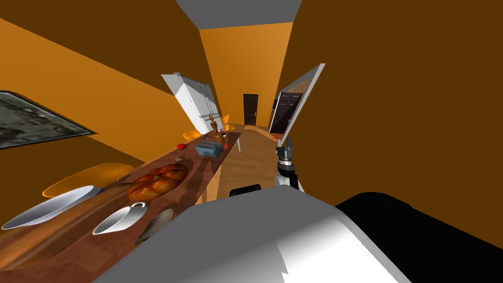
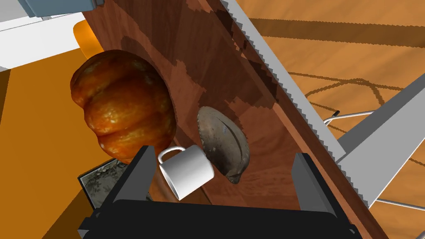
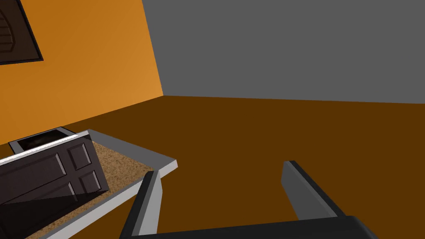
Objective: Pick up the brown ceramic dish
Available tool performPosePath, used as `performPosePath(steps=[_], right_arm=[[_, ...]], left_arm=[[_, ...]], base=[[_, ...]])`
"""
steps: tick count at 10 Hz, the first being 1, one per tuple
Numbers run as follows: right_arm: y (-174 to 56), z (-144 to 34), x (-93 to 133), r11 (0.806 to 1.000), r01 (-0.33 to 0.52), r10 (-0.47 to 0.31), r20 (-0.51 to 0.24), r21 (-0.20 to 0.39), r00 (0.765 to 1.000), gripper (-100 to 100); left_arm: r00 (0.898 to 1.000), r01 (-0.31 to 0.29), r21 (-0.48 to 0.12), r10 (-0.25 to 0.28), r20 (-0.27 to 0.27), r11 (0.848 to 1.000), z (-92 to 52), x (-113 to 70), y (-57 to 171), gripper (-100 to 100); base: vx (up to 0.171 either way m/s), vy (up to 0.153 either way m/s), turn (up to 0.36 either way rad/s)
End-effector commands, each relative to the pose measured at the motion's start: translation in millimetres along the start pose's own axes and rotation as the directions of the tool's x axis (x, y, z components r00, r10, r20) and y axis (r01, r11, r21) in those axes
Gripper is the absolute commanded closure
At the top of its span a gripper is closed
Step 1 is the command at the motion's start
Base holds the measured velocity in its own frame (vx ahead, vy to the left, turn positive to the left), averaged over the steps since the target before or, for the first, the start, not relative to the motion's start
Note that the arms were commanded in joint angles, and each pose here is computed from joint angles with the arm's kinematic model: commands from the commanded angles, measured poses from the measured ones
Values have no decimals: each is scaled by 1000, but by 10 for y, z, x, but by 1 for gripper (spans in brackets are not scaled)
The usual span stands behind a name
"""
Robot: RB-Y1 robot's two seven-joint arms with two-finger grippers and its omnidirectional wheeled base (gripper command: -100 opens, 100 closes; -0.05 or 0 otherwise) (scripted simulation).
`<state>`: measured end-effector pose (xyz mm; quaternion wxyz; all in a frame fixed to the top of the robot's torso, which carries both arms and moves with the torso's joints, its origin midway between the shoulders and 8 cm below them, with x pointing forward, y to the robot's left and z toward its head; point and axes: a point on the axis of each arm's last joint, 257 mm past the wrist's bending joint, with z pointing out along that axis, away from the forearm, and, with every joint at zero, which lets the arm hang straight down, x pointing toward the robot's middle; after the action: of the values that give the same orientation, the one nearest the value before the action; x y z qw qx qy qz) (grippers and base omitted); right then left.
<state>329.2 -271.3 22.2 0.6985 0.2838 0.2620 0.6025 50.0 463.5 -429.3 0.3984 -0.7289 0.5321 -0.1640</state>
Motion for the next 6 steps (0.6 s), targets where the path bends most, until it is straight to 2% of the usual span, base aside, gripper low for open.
performPosePath(steps=[1,3,6], right_arm=[[0,0,0,1000,0,0,0,0,1000,0],[0,0,0,1000,0,0,0,0,1000,0],[0,0,0,1000,0,0,0,0,1000,0]], left_arm=[[1000,-9,-60,9,15,998,-136,-145,277,-100],[999,-27,-156,33,32,987,-368,-319,664,-100],[997,-56,-275,70,42,960,-709,-518,1121,-100]], base=[[50,73,-188],[86,124,-300],[100,127,-220]])
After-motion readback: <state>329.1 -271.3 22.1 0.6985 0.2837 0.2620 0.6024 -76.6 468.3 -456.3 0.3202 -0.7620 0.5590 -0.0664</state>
